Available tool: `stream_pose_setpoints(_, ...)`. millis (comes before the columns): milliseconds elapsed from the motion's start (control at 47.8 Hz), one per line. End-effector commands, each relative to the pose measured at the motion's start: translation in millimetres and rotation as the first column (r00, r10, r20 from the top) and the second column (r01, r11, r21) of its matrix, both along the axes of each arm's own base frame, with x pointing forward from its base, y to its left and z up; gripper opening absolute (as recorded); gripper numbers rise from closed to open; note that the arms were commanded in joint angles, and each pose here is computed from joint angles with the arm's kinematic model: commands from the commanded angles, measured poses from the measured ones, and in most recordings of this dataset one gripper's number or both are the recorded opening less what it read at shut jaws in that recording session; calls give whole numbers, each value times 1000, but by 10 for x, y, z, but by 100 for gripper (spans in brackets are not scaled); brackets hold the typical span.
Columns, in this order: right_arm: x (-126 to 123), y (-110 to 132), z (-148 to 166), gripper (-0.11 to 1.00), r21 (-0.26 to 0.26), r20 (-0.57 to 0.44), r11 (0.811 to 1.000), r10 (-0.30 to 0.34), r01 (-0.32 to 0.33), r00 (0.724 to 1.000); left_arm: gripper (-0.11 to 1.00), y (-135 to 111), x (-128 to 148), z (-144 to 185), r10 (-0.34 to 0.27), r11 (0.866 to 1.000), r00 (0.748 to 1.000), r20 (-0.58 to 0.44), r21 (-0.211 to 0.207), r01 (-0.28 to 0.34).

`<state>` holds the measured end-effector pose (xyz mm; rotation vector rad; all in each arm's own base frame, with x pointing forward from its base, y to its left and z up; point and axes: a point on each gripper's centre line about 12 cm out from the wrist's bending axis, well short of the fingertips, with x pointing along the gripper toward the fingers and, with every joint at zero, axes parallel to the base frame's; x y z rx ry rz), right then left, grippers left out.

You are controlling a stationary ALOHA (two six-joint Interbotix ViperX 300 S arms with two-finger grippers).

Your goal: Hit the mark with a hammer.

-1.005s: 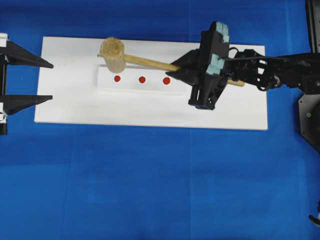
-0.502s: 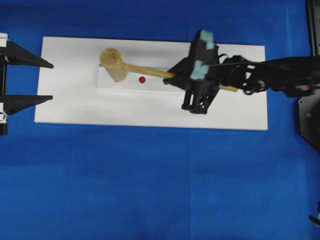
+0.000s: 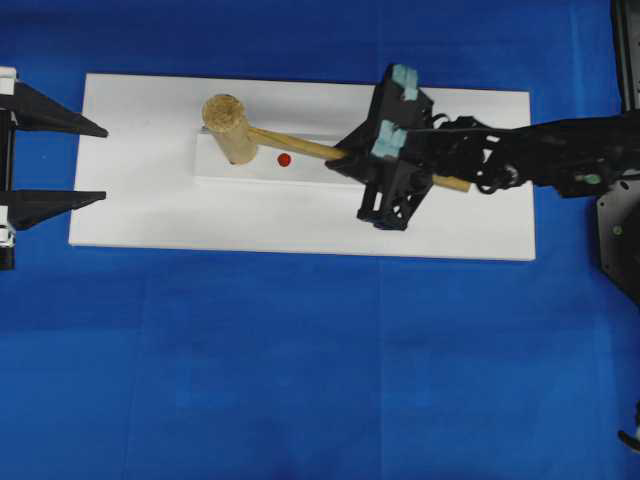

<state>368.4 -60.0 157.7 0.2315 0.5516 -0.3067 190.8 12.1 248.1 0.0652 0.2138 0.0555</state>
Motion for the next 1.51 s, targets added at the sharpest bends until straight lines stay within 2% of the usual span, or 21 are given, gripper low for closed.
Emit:
stream_pose_setpoints(0, -51, 27, 345, 2, -26, 97, 1000, 10, -7, 995, 77, 8, 21, 29, 4, 1000, 1000, 8, -1, -4)
stream_pose_setpoints(230, -452, 75, 522, 2, -36, 159, 999, 4, 1, 987, 76, 8, 23, 37, 4, 1000, 1000, 11, -1, -4)
stream_pose_setpoints(356, -562, 81, 537, 2, -36, 177, 999, -5, 12, 984, 76, 11, 23, 37, 5, 1000, 1000, 11, -1, -5)
stream_pose_setpoints(565, -542, 76, 508, 2, -39, 169, 999, -6, 13, 986, 76, 10, 21, 29, 5, 1000, 1000, 8, -2, -5)
stream_pose_setpoints(691, -503, 74, 392, 2, -28, 132, 1000, -9, 12, 991, 76, 10, 21, 29, 5, 1000, 1000, 8, -2, -5)
stream_pose_setpoints(879, -519, 98, 8, 2, 28, 7, 999, -23, 23, 1000, 76, 10, 21, 29, 5, 1000, 1000, 8, -2, -5)
stream_pose_setpoints(963, -534, 99, -54, 2, 42, -16, 999, -28, 28, 999, 76, 8, 22, 30, 4, 1000, 1000, 9, -2, -4)
stream_pose_setpoints(1319, -515, 92, 27, 2, 28, 16, 999, -29, 28, 999, 76, 10, 21, 29, 5, 1000, 1000, 8, -2, -5)
stream_pose_setpoints(1486, -617, 133, 301, 2, 6, 104, 1000, -11, 11, 995, 76, 7, 20, 33, 4, 1000, 1000, 11, -2, -4)
